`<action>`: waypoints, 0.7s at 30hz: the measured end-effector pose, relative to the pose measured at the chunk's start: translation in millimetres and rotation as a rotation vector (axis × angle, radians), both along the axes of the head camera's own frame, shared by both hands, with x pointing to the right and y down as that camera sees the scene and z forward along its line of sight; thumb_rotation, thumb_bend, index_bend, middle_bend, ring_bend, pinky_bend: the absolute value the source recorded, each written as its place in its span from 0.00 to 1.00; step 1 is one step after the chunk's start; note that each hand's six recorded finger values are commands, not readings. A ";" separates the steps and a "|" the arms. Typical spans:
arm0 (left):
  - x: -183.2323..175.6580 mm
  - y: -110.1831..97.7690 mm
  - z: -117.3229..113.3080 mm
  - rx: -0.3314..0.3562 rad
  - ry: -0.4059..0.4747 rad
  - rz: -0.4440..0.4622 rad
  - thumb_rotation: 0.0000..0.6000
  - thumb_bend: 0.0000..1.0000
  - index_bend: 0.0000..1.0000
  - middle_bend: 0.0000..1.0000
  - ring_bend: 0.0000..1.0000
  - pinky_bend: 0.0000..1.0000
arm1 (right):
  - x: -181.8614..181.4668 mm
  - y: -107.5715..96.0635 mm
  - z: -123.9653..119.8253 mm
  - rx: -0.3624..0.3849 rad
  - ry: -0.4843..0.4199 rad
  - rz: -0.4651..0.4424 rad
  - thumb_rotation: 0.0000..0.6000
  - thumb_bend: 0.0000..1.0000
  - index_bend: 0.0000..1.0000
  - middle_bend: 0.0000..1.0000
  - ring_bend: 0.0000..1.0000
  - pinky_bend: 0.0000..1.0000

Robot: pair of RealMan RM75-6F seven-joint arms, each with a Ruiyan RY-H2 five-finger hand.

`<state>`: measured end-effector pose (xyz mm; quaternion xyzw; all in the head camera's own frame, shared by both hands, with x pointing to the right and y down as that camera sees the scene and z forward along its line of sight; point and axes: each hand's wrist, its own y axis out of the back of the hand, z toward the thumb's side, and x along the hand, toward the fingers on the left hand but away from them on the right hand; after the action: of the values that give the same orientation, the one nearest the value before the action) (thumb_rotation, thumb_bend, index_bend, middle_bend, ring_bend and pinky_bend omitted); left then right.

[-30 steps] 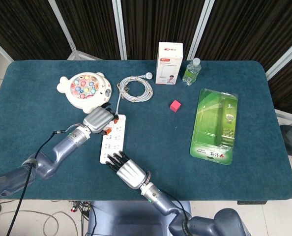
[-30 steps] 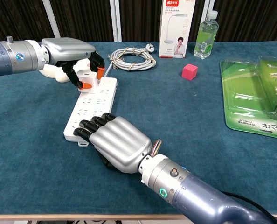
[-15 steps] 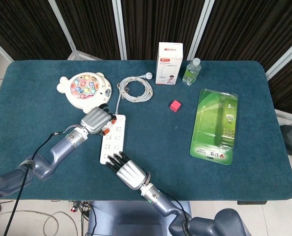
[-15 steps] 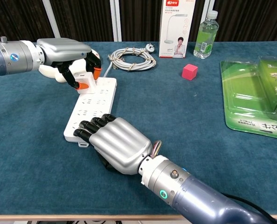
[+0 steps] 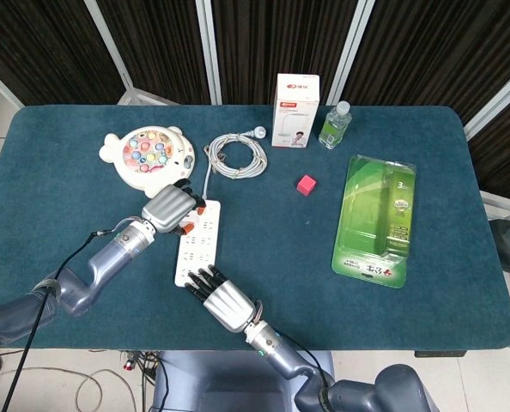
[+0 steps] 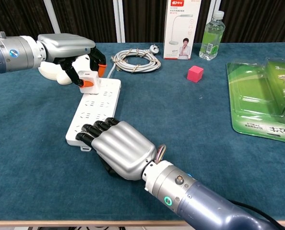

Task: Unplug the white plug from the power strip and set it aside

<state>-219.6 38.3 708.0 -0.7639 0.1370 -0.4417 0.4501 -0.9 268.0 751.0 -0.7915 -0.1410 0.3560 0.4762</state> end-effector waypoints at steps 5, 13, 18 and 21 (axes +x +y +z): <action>1.3 1.1 0.4 -0.011 0.005 -0.009 1.00 0.42 0.80 0.86 0.37 0.18 | -0.5 1.6 0.7 -0.005 0.000 0.000 1.00 0.93 0.25 0.21 0.17 0.22; 4.7 -3.5 -5.9 -0.001 0.031 -0.026 1.00 0.42 0.80 0.86 0.37 0.18 | -0.9 2.7 1.2 -0.008 -0.002 0.001 1.00 0.93 0.25 0.21 0.17 0.22; 6.9 -11.1 -15.2 0.008 0.064 -0.052 1.00 0.42 0.80 0.86 0.37 0.18 | -1.3 2.0 -0.1 -0.005 -0.005 0.004 1.00 0.93 0.25 0.21 0.17 0.22; 7.4 -15.8 -21.1 0.019 0.076 -0.060 1.00 0.42 0.80 0.86 0.37 0.18 | -2.0 0.6 -2.1 0.002 -0.010 0.006 1.00 0.93 0.25 0.21 0.17 0.22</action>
<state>-212.1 22.5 687.0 -0.7714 0.1812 -0.4243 0.4382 -2.9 268.6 748.9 -0.7924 -0.1462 0.3536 0.4751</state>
